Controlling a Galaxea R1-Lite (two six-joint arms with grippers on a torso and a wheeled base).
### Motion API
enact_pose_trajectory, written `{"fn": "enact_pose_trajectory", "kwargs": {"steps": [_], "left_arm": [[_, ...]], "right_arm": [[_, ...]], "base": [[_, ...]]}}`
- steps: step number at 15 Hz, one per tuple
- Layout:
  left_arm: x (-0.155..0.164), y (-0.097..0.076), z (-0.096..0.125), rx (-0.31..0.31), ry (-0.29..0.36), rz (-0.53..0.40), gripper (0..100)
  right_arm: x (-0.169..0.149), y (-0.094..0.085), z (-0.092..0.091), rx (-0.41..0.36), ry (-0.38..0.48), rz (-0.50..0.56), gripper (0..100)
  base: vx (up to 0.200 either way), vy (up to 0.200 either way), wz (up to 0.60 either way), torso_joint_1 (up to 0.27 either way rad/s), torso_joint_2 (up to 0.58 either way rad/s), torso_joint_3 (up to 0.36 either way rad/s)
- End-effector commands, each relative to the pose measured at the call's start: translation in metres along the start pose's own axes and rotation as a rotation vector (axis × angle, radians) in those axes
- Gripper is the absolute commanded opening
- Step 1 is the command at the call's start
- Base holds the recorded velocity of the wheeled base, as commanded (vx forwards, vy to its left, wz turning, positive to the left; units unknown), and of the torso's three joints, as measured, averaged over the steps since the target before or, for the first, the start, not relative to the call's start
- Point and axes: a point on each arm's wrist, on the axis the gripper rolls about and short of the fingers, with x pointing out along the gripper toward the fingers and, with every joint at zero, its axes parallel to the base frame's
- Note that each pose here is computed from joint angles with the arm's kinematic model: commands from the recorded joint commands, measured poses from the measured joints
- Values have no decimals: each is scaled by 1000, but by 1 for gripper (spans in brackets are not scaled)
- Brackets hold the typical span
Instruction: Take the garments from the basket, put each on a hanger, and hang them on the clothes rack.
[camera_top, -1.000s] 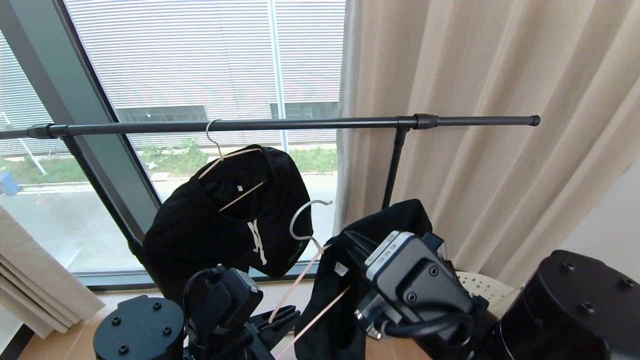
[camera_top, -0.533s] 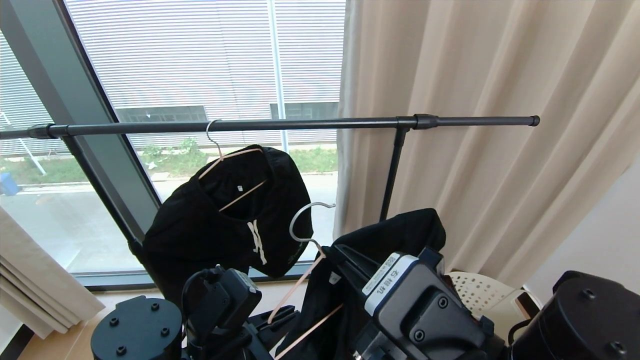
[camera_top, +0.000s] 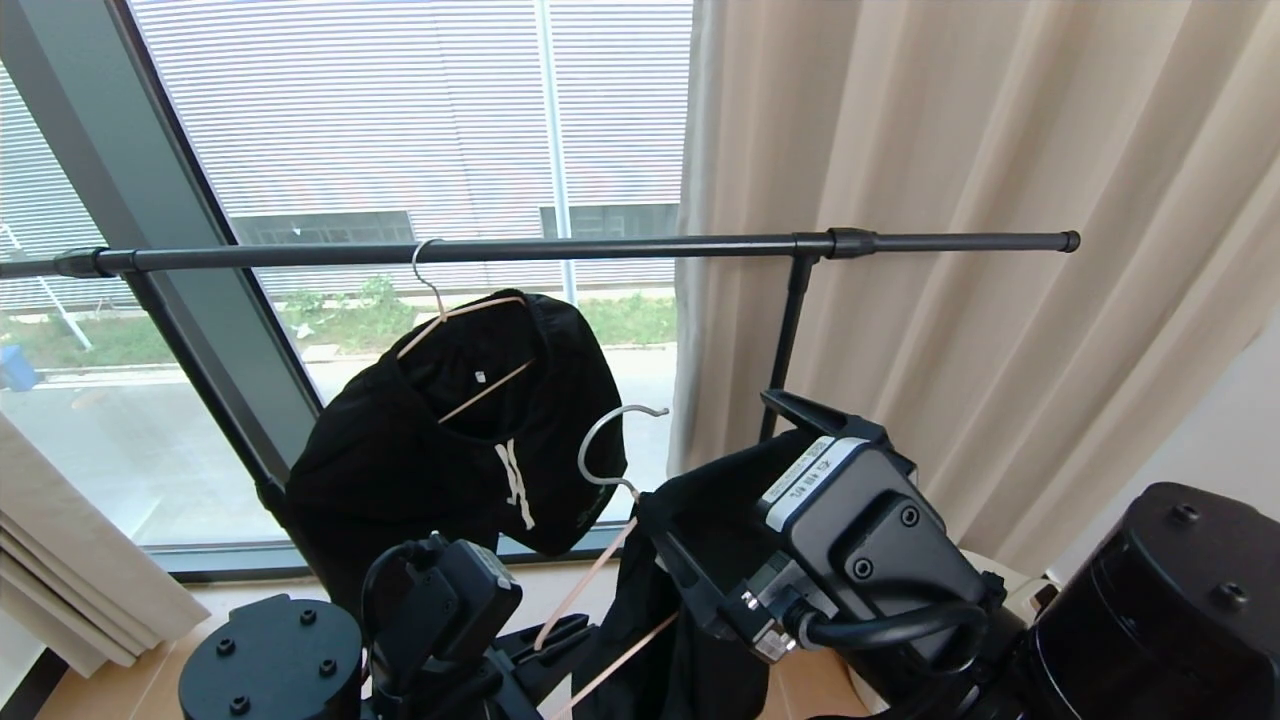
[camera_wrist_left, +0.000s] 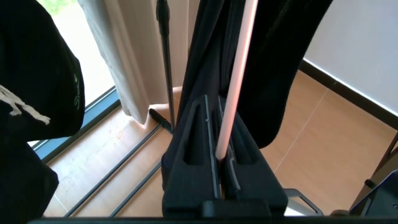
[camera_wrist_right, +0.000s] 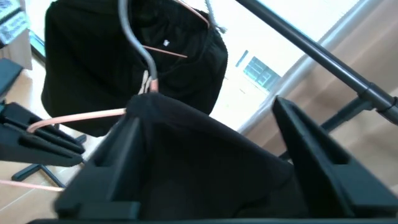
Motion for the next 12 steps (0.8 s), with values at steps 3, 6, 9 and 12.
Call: {"fn": "enact_pose_trajectory", "kwargs": {"steps": [3, 6, 9, 12], "left_arm": [[-2, -1, -1, 3, -21, -7, 0], [-3, -1, -1, 3, -24, -7, 0], [-2, 0, 1, -1, -31, -3, 0], [-1, 4, 3, -7, -49, 16, 0]], "right_arm": [[8, -8, 0, 6, 5, -39, 100], [11, -9, 1, 9, 3, -48, 100], [11, -10, -2, 6, 12, -53, 100], [8, -12, 0, 7, 5, -53, 100]], "base": [[0, 0, 0, 0, 0, 0], [0, 0, 0, 0, 0, 0], [0, 0, 0, 0, 0, 0], [0, 0, 0, 0, 0, 0]]}}
